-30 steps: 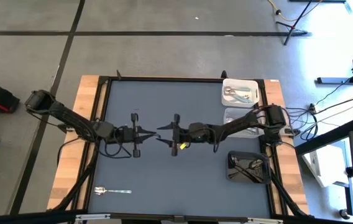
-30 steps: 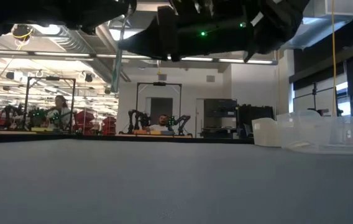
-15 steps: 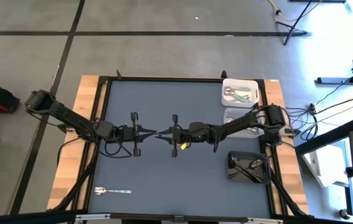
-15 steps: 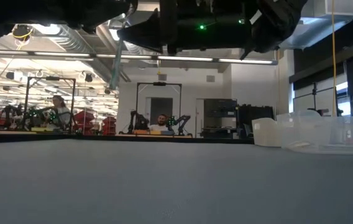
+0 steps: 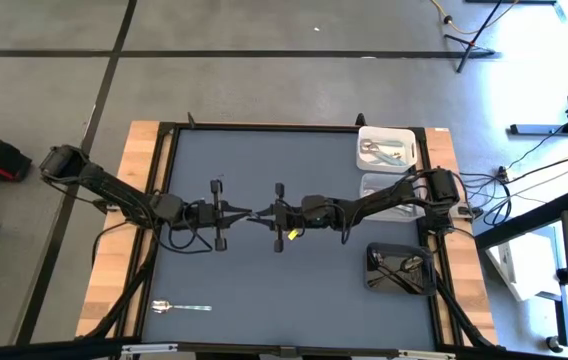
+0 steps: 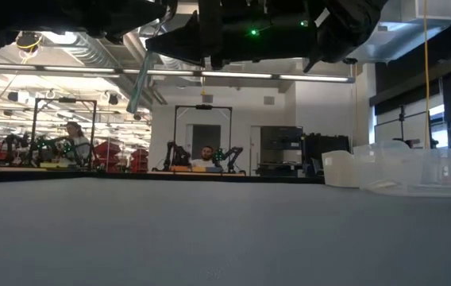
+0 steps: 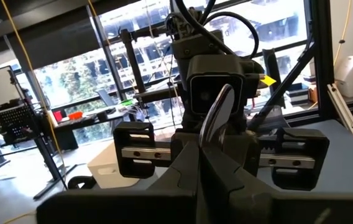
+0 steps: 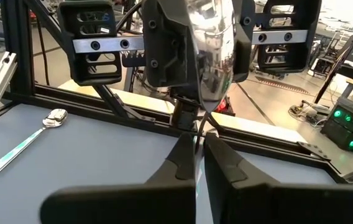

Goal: Sort silverware by color (type)
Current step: Put the white green spoon into the transparent bin

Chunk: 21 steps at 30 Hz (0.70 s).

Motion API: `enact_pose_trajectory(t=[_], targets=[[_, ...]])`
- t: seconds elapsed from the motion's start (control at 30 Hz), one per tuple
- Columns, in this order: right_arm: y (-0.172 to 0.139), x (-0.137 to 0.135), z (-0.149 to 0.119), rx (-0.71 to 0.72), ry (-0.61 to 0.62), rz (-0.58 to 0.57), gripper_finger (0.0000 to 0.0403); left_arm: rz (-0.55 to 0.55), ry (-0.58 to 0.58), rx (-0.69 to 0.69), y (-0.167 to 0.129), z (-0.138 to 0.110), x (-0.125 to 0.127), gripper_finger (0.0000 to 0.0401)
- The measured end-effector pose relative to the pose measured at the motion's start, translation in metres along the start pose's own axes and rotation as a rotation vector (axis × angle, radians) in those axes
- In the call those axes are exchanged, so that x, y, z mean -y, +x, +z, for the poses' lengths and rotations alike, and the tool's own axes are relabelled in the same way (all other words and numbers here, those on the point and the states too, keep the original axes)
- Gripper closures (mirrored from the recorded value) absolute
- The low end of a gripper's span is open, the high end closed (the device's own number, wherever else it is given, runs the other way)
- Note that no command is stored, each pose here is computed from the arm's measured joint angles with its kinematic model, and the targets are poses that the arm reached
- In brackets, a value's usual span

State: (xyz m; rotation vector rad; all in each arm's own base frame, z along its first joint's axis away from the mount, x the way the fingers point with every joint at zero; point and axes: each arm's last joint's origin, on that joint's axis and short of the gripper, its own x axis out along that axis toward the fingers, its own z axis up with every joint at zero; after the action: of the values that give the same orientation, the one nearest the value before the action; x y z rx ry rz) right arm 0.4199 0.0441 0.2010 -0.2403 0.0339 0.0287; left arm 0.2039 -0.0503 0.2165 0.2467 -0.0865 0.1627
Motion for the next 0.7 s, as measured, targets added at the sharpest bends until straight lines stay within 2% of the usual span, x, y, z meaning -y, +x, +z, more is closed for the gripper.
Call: enact_pose_trajectory(t=[0.27,0.5,0.7], targets=[[0.000,0.000,0.000,-0.004,-0.003,0.001,0.0402,-0.003,-0.001,-0.009,0.000,-0.001,0.000,0.0394],[-0.003,0.002,0.002,-0.058,-0.036,-0.047,0.0402,0.009,-0.012,-0.034,-0.004,0.001,-0.001,0.0315],[-0.026,0.004,0.031,-0.161,-0.091,-0.125,0.0402,0.064,0.007,-0.137,-0.015,0.000,-0.004,0.0271]])
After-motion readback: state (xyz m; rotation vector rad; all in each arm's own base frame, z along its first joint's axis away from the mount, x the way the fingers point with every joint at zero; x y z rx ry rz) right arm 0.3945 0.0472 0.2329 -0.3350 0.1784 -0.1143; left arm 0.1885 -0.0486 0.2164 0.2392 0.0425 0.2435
